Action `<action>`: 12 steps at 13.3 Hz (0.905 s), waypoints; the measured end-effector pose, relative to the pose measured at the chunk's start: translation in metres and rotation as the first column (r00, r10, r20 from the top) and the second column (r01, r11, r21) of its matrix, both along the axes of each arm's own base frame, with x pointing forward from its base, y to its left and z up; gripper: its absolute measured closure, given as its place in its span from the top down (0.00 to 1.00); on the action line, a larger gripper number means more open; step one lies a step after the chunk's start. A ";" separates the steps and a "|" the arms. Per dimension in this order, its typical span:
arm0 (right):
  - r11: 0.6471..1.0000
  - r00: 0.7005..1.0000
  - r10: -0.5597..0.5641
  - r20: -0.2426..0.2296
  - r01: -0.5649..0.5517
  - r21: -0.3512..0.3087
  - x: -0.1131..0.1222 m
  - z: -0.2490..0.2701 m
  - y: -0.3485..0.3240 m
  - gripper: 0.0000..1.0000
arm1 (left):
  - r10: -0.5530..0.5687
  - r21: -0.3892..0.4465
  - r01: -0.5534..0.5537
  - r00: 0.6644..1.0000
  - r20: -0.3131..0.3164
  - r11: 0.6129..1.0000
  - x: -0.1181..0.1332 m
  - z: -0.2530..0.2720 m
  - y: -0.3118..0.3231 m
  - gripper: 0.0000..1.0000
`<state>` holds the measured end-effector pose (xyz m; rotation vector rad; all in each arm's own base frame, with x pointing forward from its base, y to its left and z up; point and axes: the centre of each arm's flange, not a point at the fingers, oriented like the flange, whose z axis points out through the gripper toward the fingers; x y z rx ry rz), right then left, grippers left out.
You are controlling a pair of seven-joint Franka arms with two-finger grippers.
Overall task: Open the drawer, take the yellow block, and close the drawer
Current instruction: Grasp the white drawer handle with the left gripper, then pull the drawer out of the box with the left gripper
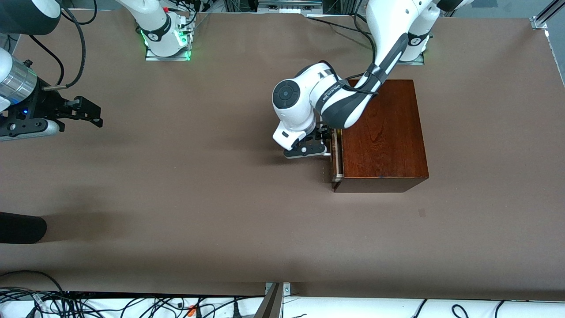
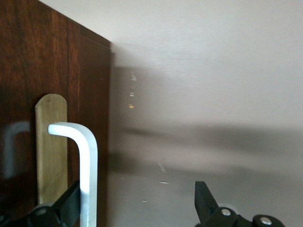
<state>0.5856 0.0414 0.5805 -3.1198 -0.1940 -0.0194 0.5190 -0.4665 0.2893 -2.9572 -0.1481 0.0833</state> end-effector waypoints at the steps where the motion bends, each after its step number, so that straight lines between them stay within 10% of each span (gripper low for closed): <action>1: 1.000 1.000 0.000 0.000 0.000 0.000 0.000 0.000 0.000 1.00 | -0.002 -0.021 0.002 1.000 0.005 1.000 -0.001 0.002 -0.005 1.00; 12: 1.000 1.000 -0.002 0.000 0.002 0.000 0.000 0.000 -0.001 1.00 | -0.044 -0.047 0.046 0.998 0.044 0.998 -0.012 0.003 -0.024 1.00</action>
